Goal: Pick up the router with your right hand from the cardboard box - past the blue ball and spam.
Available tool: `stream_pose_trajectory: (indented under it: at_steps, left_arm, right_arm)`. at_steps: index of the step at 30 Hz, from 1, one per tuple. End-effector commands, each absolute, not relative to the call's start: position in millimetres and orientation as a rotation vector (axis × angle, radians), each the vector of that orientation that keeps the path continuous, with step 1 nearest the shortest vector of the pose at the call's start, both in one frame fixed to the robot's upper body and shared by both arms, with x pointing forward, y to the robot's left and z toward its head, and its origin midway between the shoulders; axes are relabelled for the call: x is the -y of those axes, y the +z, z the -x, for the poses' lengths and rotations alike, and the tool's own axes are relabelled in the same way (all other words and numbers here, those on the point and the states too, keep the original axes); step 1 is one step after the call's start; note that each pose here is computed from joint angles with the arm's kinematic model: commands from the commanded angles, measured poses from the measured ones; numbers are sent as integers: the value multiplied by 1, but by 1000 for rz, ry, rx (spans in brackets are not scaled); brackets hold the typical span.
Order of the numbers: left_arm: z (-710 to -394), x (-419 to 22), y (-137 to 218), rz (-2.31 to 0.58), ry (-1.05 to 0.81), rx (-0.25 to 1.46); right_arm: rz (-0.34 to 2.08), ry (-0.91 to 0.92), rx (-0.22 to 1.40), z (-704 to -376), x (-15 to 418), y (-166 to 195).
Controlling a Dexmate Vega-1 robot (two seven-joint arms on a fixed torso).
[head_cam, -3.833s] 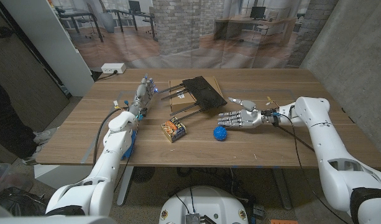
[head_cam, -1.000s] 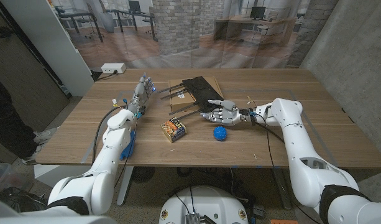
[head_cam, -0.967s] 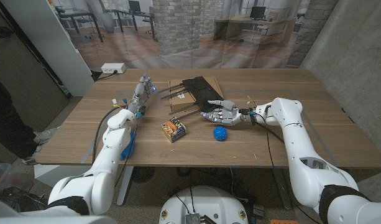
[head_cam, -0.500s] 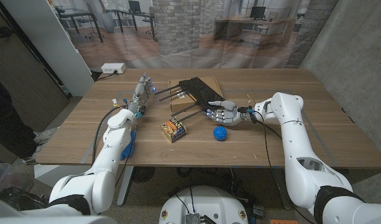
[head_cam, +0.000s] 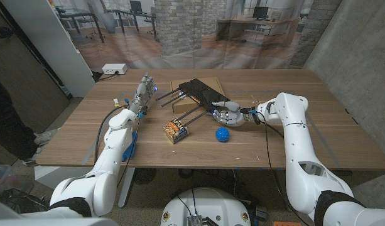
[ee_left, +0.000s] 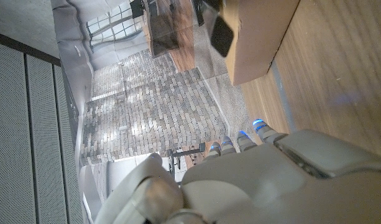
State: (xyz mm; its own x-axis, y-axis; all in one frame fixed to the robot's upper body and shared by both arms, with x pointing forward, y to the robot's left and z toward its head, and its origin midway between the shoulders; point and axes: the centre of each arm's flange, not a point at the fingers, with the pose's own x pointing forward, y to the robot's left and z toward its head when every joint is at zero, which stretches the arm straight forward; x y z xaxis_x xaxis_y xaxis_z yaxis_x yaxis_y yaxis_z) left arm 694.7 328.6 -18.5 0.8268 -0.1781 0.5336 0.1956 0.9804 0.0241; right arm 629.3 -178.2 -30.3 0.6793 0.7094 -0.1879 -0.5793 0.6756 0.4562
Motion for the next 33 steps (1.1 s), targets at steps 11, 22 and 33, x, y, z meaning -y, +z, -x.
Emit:
stream_pose_trajectory:
  at_steps: [11, 22, 33]
  left_arm:
    - [-694, -326, -12, 22, -204, 572]
    - [-695, -326, -11, 21, -205, 572]
    - [-696, -325, -8, 18, -205, 573]
  right_arm:
    - [-418, 741, -282, -628, 179, -22]
    - [-435, 750, -236, -630, 180, -16]
    - [-449, 756, -173, -631, 183, -10]
